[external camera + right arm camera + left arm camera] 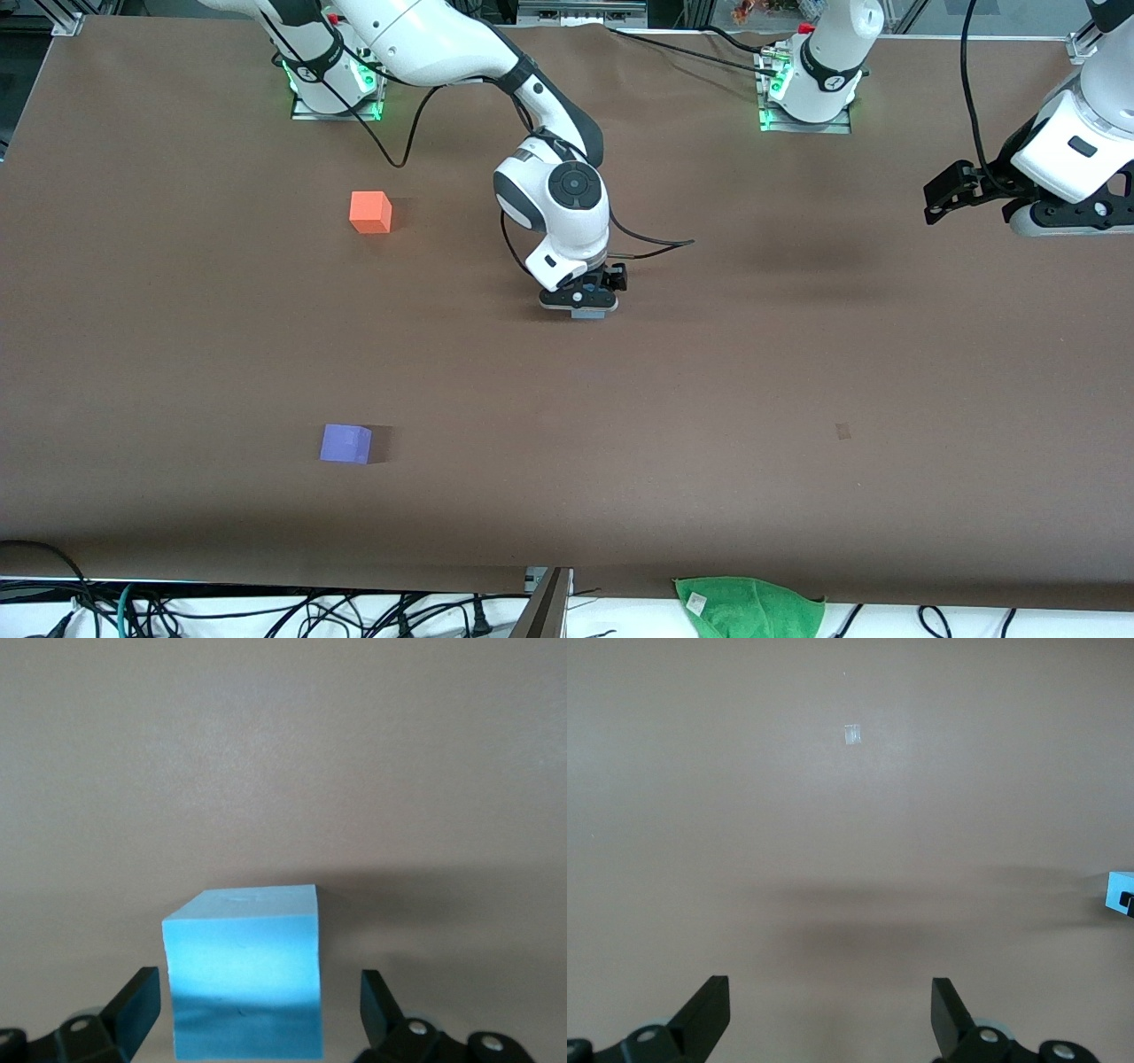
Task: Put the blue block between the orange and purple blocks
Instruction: 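Close the right gripper on the light-blue cube and lift it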
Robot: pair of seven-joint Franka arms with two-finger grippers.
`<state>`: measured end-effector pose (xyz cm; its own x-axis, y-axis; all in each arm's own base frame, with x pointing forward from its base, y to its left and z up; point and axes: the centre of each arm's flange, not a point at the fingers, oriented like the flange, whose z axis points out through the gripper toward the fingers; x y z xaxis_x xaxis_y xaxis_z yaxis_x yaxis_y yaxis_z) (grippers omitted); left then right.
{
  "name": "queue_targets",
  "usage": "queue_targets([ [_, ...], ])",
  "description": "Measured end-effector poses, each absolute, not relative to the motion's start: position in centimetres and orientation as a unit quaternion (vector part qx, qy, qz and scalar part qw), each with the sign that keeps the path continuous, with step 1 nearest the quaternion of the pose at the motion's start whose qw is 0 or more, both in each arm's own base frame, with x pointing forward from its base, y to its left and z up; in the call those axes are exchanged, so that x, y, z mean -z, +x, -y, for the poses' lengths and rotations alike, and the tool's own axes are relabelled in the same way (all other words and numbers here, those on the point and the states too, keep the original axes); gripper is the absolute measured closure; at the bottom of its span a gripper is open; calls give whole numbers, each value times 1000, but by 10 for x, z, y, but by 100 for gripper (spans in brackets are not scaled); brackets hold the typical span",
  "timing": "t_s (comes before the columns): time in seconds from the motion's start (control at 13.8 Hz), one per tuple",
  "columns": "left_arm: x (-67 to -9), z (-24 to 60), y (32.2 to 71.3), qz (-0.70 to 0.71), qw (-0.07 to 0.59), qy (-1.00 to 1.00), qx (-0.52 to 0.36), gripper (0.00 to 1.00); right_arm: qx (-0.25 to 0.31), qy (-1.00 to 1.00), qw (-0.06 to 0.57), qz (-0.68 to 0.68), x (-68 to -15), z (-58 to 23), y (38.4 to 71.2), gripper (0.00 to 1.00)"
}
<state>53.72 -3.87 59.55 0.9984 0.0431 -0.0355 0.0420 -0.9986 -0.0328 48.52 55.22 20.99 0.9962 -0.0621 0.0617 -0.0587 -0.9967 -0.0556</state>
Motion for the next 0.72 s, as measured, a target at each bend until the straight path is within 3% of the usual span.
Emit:
queue_targets([
  [0.36,-595,40,537,20,16,-999,-19,0,38,-999,19,-22,-197,-551,486,0],
  [0.43,-595,40,538,19,16,-999,-20,0,39,-999,18,-22,-196,-550,486,7],
  [0.58,-595,40,537,17,16,-999,-22,0,39,-999,19,-22,-197,-550,486,31],
  [0.65,-595,41,537,16,16,-999,-23,0,40,-999,20,-22,-198,-551,486,39],
  [0.72,-595,41,537,14,17,-999,-23,0,41,-999,20,-22,-198,-551,487,39],
])
